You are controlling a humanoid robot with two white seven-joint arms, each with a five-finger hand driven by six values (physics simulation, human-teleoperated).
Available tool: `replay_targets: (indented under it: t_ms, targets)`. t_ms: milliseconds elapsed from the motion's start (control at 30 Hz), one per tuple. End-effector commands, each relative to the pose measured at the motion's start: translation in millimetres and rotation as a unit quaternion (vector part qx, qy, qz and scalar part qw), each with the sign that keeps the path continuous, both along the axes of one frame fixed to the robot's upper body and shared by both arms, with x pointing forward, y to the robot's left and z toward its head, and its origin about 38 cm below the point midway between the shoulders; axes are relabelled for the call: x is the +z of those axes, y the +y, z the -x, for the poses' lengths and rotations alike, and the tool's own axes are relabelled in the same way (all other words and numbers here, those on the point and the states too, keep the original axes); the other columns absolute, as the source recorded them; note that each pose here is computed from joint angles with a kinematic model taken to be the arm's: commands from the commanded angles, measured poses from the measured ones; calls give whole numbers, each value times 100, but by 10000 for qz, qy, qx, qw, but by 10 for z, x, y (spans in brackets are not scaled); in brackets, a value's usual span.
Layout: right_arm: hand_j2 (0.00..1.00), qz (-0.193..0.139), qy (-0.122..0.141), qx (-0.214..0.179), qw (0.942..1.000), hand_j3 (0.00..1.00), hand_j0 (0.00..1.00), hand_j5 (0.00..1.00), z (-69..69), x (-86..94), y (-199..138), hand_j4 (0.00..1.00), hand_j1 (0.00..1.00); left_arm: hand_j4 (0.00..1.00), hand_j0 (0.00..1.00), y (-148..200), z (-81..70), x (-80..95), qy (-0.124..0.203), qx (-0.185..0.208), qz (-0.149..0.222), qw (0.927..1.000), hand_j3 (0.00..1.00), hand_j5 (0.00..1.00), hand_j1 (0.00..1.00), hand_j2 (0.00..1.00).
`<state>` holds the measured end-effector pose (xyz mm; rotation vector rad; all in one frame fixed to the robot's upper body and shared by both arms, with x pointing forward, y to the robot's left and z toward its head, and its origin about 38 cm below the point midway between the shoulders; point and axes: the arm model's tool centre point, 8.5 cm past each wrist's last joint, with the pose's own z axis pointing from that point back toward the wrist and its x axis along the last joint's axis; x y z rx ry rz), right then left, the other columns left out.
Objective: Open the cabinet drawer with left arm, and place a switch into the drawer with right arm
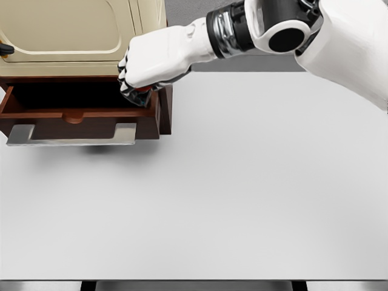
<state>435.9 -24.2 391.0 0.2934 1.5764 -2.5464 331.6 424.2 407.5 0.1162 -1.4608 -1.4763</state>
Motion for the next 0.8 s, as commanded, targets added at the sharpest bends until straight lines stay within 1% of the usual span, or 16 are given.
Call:
replay_targets:
  t_ms: [0,67,133,267,367,433,467,500,567,633,767]
  targets:
    - [43,-48,67,59,9999,43,43,43,10,-3,102,43,43,100,100,1,0,4,8,7,35,10000,100,100,100,100]
    - [43,-71,132,28,9999,43,43,43,-38,-17,189,43,43,100,100,-5,-2,3,4,-6,38,10000,100,100,100,100]
    - [43,-93,141,-33,9999,43,43,43,-100,25,272,43,43,100,100,-10,-1,3,5,-14,37,10000,100,100,100,100]
    - [43,-115,245,-143,9995,43,43,43,-195,-2,377,43,43,100,100,-5,-2,3,4,-7,38,10000,100,100,100,100]
    - [43,-46,304,-67,9995,43,43,43,-168,-71,500,43,43,100,100,-5,2,4,4,-7,35,10000,100,100,100,100]
    - [43,-45,315,-18,9995,43,43,43,-149,-71,576,43,43,100,100,0,1,5,3,1,35,10000,100,100,100,100]
    - [43,-46,284,-21,9996,43,43,43,-152,-39,586,43,43,100,100,-6,-2,4,-1,-13,38,10000,100,100,100,100]
    - [43,-41,302,-27,9995,43,43,43,-159,-50,607,43,43,100,100,-1,1,5,-1,-5,36,10000,100,100,100,100]
    - [44,40,350,-66,9994,44,44,44,-186,-116,660,44,44,100,100,-1,1,5,-3,-5,28,10000,100,100,100,100]
    - [44,38,330,-62,9994,44,44,44,-186,-92,681,44,44,100,100,-1,1,5,-3,-5,29,10000,100,100,100,100]
    - [44,33,371,-137,9992,44,44,44,-235,-96,727,44,44,100,100,-5,-2,-2,5,-12,31,10000,100,100,100,100]
